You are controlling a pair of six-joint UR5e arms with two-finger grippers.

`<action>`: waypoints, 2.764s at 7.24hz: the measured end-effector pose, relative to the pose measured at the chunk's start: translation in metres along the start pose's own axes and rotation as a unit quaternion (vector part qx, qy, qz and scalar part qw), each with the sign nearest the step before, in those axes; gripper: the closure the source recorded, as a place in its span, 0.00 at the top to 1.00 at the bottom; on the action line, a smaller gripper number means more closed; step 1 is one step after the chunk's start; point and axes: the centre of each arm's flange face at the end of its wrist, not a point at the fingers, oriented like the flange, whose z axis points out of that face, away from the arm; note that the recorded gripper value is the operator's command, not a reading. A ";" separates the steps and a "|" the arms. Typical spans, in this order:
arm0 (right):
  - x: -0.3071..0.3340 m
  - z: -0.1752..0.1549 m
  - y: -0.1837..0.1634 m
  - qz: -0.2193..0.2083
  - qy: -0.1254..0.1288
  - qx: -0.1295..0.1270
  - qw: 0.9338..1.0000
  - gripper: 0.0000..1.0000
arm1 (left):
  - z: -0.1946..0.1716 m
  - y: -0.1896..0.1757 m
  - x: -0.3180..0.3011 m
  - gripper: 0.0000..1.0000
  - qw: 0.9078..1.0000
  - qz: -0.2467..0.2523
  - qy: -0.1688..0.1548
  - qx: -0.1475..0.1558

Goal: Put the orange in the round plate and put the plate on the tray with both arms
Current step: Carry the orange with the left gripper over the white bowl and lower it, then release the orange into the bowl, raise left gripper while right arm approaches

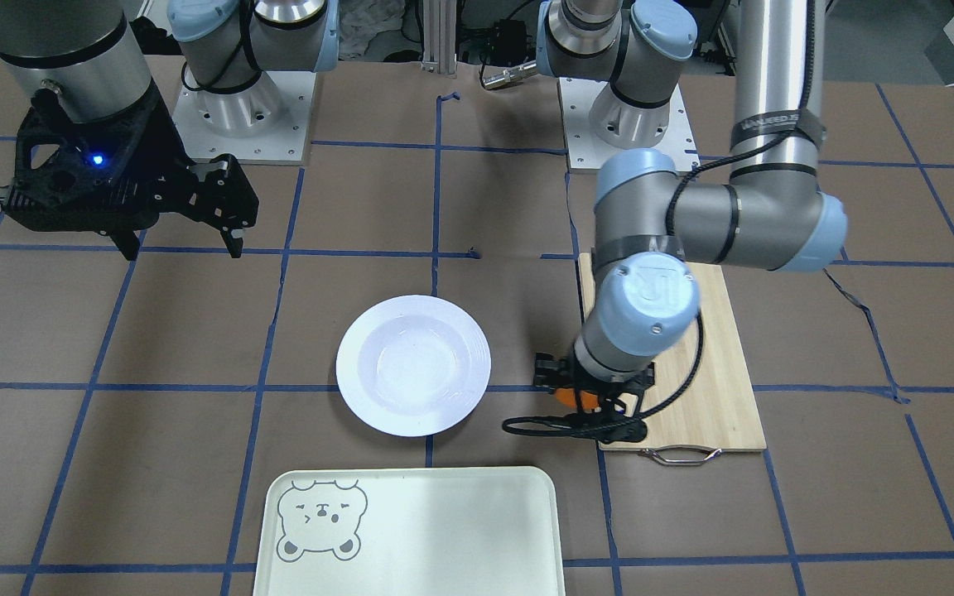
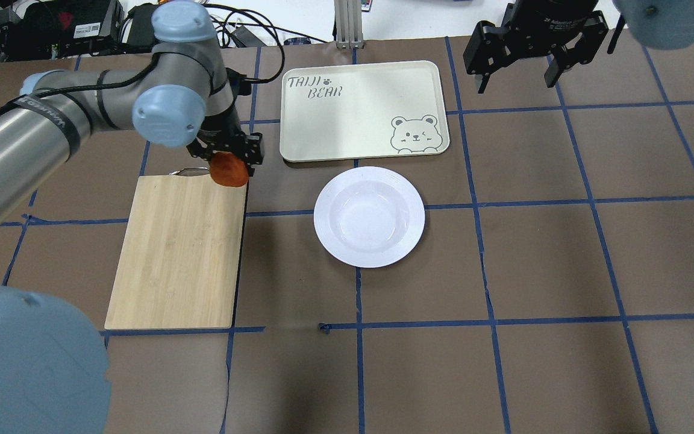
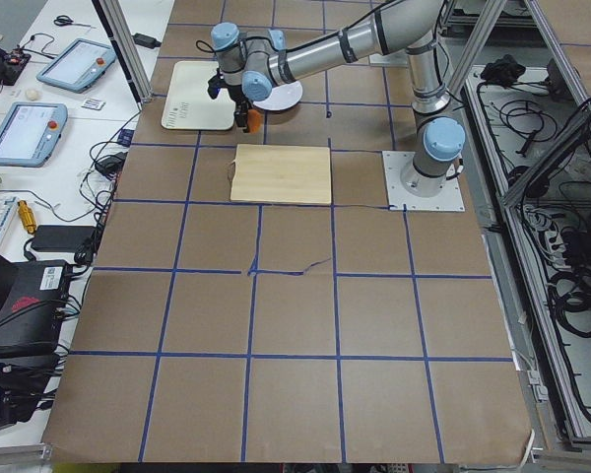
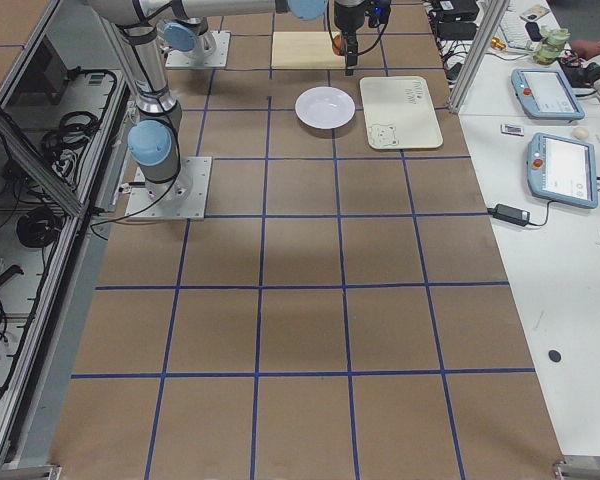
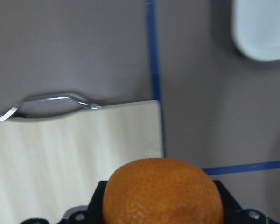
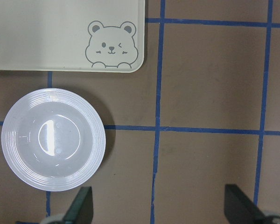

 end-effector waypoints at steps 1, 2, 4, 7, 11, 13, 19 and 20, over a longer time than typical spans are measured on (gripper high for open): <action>0.000 0.000 0.000 0.000 0.000 0.000 1.000 1.00 | 0.007 0.013 0.048 0.01 0.999 -0.037 0.013 -0.005; 0.000 0.000 0.000 0.000 0.000 0.000 1.000 1.00 | 0.016 0.027 0.091 0.01 0.998 -0.062 0.018 -0.008; 0.000 0.000 0.000 -0.001 0.000 0.000 1.000 1.00 | 0.035 0.056 0.156 0.15 0.997 -0.062 0.041 -0.020; 0.000 0.001 0.000 0.000 0.000 0.000 1.000 1.00 | 0.078 0.070 0.176 0.89 0.997 -0.055 0.060 -0.013; 0.005 0.003 -0.003 0.002 -0.005 0.001 1.000 1.00 | 0.055 0.060 0.176 1.00 0.993 -0.078 0.079 0.034; 0.007 0.016 -0.002 0.012 -0.029 -0.011 0.999 1.00 | -0.003 0.049 0.157 1.00 0.990 -0.086 0.089 0.068; -0.005 0.151 0.021 0.032 -0.158 -0.018 0.987 1.00 | -0.176 0.112 0.032 1.00 0.993 -0.034 0.038 0.109; -0.007 0.182 0.028 0.043 -0.177 -0.015 0.983 1.00 | -0.195 0.130 0.027 1.00 0.992 -0.030 0.035 0.120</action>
